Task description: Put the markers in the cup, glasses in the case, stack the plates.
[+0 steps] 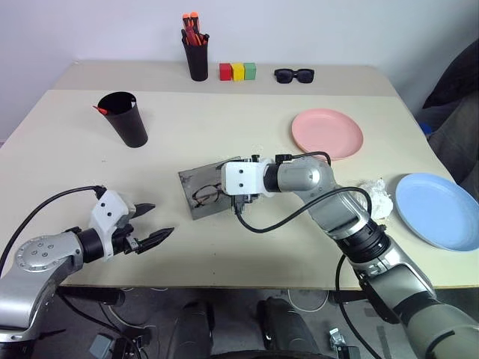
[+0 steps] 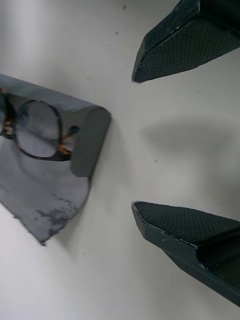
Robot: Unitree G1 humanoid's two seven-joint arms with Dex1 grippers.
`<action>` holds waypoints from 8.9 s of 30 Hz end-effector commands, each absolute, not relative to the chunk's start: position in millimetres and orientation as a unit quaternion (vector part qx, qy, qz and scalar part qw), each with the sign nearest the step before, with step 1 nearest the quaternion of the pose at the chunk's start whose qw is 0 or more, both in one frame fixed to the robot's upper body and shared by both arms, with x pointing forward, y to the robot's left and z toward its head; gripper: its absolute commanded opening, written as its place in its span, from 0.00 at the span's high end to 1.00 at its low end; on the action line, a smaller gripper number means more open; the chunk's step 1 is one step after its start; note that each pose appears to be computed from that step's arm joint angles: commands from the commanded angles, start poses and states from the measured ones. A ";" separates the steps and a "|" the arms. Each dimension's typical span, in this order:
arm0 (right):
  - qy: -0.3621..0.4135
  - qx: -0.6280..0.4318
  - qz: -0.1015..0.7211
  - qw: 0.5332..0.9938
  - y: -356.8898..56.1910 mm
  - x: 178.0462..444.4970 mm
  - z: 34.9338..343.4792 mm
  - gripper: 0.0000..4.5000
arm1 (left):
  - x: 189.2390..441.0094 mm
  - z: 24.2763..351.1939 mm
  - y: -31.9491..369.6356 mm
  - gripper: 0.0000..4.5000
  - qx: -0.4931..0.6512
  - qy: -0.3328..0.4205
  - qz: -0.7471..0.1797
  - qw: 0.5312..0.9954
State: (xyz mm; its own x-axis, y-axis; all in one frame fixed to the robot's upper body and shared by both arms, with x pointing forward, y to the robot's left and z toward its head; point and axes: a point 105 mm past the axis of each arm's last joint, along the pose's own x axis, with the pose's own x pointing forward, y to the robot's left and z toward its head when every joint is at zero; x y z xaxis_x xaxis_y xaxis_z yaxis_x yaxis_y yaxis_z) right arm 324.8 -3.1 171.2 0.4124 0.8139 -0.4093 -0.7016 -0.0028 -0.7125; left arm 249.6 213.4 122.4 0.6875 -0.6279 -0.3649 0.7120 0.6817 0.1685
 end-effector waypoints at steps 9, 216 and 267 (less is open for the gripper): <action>-0.077 -0.460 0.495 0.733 -4.3 336.4 168.4 0.48 | 260.2 131.4 231.9 0.13 0.183 0.131 -0.331 0.917; 0.058 -0.332 -0.059 0.940 -332.3 277.1 169.9 0.01 | 298.9 149.9 75.6 0.90 0.127 -0.027 -0.564 0.815; 0.076 -0.412 -0.121 0.900 -358.4 290.6 165.0 0.23 | 304.2 150.4 94.0 0.90 0.134 -0.016 -0.548 0.826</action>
State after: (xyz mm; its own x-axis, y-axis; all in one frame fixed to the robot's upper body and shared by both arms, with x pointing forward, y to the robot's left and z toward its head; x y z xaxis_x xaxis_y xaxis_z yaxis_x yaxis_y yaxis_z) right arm 286.5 -362.3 150.9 0.9502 -0.2955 -0.0990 0.1237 0.6491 -0.7506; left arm 301.0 91.7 140.3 0.3793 -0.9134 -0.1475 0.9164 0.3490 0.1959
